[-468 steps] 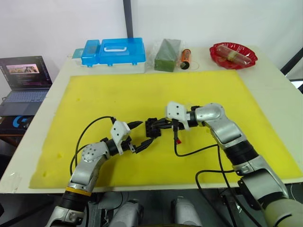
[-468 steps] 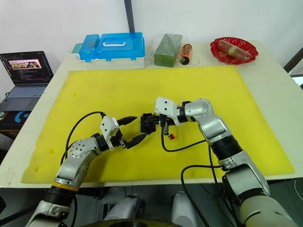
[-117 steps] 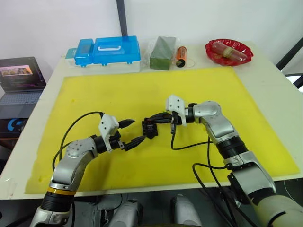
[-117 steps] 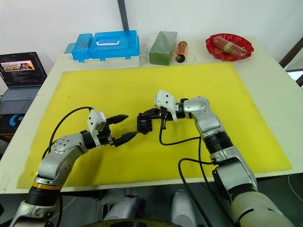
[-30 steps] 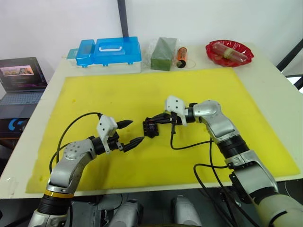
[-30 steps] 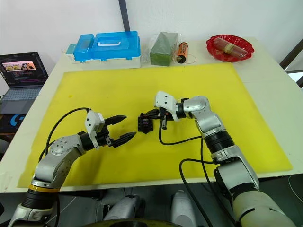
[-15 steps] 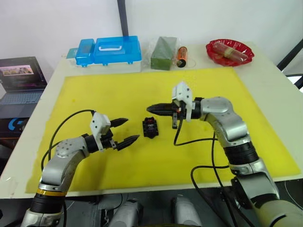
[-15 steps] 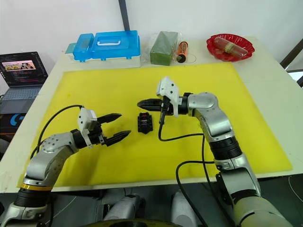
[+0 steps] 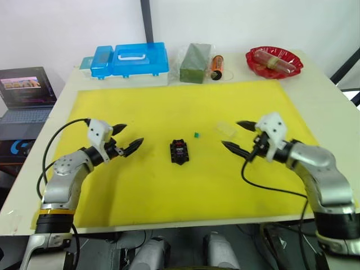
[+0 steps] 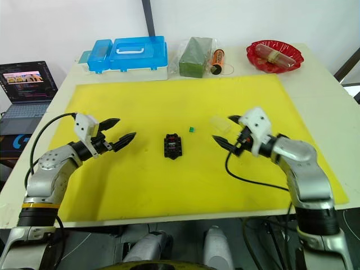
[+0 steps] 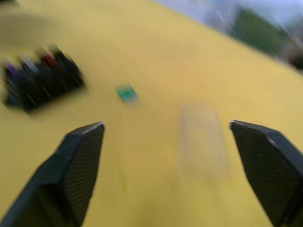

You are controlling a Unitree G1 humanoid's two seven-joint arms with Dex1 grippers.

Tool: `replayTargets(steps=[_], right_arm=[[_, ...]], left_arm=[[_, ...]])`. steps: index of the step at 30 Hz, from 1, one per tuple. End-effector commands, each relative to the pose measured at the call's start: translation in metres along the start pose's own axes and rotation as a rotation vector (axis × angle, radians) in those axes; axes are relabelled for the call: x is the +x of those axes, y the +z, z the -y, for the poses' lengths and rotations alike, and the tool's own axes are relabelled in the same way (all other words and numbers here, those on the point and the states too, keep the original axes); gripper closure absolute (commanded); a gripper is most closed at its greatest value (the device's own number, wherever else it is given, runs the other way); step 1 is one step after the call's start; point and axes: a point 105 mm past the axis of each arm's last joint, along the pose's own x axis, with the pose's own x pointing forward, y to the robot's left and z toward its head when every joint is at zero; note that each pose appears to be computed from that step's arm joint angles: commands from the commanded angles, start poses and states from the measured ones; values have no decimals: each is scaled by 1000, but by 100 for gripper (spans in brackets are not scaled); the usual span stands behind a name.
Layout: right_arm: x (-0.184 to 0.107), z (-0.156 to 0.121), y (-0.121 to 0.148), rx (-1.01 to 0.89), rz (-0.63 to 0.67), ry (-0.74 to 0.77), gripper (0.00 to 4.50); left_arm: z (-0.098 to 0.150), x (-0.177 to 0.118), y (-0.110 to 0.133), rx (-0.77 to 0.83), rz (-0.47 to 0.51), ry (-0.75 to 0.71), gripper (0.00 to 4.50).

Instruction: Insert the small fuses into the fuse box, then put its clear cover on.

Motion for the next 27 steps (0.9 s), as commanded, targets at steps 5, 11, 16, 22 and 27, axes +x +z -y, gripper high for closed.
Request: replayTargets(steps=[5, 11, 16, 22, 27], right_arm=[[-41, 11, -41, 53, -69, -207, 4], [-38, 3, -45, 102, -59, -226, 4], [-30, 2, -23, 90, -24, -216, 4], [-3, -34, 26, 271, 73, 15, 4], [22, -52, 44, 454, 70, 112, 4]], left_arm=[[-19, -19, 1, 6, 36, 166, 0], [-14, -14, 5, 8, 56, 150, 0], [-7, -10, 24, 11, 109, 72, 0], [40, 0, 57, 76, 142, -273, 0], [67, 4, 66, 119, 138, -445, 0]])
